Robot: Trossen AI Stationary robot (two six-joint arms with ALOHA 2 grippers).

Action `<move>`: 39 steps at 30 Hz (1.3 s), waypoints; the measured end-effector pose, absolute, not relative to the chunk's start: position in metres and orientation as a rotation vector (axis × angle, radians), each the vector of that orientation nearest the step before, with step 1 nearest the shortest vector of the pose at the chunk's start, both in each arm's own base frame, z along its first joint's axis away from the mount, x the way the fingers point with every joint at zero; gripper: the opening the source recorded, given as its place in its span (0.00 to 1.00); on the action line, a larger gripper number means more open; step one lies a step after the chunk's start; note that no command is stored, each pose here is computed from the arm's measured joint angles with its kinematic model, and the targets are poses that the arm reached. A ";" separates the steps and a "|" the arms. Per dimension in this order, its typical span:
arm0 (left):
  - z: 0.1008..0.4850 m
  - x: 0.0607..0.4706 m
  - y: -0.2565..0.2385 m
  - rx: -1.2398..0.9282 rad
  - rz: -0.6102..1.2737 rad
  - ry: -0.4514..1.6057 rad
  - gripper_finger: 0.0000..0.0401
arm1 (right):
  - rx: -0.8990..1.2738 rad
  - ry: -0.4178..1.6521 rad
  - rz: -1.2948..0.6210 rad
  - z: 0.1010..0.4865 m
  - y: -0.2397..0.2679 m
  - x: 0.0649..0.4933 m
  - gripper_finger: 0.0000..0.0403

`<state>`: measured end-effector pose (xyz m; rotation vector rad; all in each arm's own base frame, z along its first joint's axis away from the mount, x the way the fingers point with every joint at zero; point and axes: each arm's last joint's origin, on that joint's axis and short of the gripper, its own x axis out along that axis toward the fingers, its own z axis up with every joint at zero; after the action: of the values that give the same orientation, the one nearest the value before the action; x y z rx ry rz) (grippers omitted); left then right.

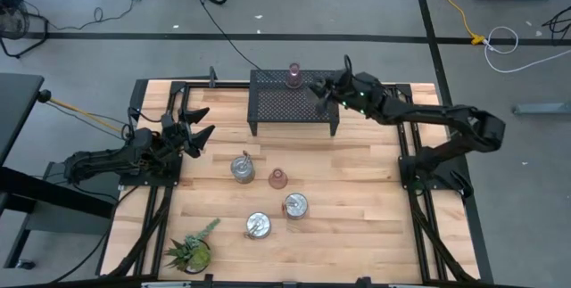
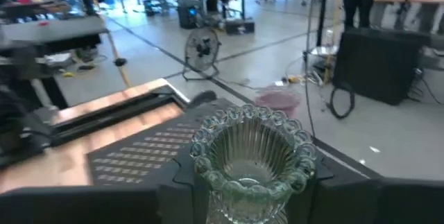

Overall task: Pick & Place candle stick holders
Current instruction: Align the green candle holder with the red candle holder on the shelf

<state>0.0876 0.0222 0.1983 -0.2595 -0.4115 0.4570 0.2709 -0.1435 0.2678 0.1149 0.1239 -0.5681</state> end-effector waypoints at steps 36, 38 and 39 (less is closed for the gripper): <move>0.202 0.086 0.022 -0.264 0.460 -0.450 0.97 | 0.145 0.284 -0.716 0.258 -0.212 0.284 0.30; 0.202 0.086 0.022 -0.265 0.459 -0.450 0.97 | 0.161 0.268 -0.730 0.259 -0.214 0.282 0.30; 0.202 0.086 0.022 -0.265 0.460 -0.450 0.97 | 0.171 0.255 -0.733 0.259 -0.215 0.282 0.30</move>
<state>0.0862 0.0223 0.2016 -0.2646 -0.4500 0.4599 0.2821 -0.2151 0.2594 0.1707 0.2546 -0.7327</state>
